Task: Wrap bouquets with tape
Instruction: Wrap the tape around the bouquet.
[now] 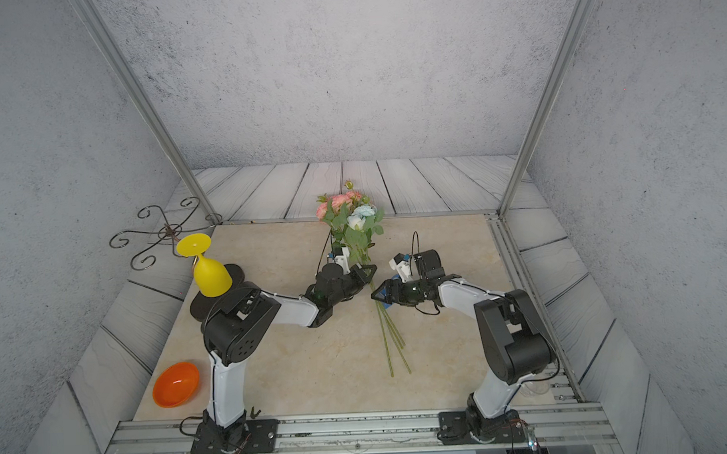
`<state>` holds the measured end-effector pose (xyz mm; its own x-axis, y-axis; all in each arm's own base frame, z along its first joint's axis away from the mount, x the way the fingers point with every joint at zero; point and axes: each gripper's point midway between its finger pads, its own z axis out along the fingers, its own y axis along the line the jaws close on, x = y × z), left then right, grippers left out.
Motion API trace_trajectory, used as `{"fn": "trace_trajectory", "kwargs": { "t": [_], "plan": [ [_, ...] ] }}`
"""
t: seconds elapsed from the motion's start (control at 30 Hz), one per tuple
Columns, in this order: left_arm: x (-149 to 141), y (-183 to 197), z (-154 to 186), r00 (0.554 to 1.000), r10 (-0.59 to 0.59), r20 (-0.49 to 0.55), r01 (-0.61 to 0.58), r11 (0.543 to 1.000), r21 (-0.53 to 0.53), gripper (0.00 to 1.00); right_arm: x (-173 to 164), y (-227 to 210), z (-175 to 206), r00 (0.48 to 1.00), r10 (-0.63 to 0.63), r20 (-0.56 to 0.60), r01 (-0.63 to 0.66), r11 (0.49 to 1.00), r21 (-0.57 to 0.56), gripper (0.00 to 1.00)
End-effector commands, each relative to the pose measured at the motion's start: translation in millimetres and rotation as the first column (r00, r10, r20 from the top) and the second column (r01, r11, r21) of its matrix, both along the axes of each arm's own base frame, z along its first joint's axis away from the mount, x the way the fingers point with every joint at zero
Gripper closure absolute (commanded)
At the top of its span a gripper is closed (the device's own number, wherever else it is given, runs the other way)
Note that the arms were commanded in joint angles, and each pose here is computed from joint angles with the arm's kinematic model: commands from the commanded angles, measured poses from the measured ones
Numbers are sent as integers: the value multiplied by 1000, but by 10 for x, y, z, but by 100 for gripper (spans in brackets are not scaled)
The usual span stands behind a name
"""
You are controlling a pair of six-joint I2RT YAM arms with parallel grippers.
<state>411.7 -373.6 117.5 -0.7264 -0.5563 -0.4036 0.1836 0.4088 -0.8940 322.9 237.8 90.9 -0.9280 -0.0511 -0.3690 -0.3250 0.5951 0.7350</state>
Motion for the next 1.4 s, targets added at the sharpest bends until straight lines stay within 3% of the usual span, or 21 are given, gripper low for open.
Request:
{"fn": "trace_trajectory", "kwargs": {
  "t": [0.0, 0.33, 0.37, 0.47, 0.6, 0.7, 0.87, 1.0, 1.07, 1.37],
  "plan": [
    [8, -37, 193, 997, -16, 72, 20, 998, -59, 100, -34, -24, -93, 1000, 13, 7, -13, 1000, -17, 19],
    [16, -81, 197, 998, -11, 65, 18, 993, -117, 100, 33, 107, -177, 999, 41, 2, -41, 999, 15, 51],
    [17, -78, 185, 998, -8, 57, 15, 992, -122, 100, 32, 98, -178, 999, 41, 9, -41, 999, 10, 56],
    [16, -76, 199, 997, -5, 72, 16, 989, -147, 100, 24, 85, -190, 998, 57, 10, -57, 998, -14, 83],
    [18, -83, 264, 995, 1, 96, 15, 985, -170, 100, 44, 67, -192, 999, 45, 16, -44, 999, -26, 87],
    [14, -93, 278, 995, -2, 97, 19, 984, -175, 100, 3, 27, -197, 999, 35, 5, -35, 998, -47, 100],
    [-26, -90, 220, 996, -15, 82, 28, 987, -160, 96, -24, -225, -214, 1000, 12, 22, -7, 972, -235, 100],
    [-49, -130, 185, 997, -44, 68, 52, 990, -127, 67, -68, -391, -131, 997, 36, 67, -10, 935, -354, 100],
    [-57, -172, 170, 996, -65, 56, 71, 991, -115, 59, -103, -405, -110, 995, 74, 72, -40, 917, -397, 100],
    [-143, -283, 56, 992, -122, -41, 120, 992, -47, 51, -127, -390, -53, 981, 163, 105, -96, 878, -469, 100]
  ]
}}
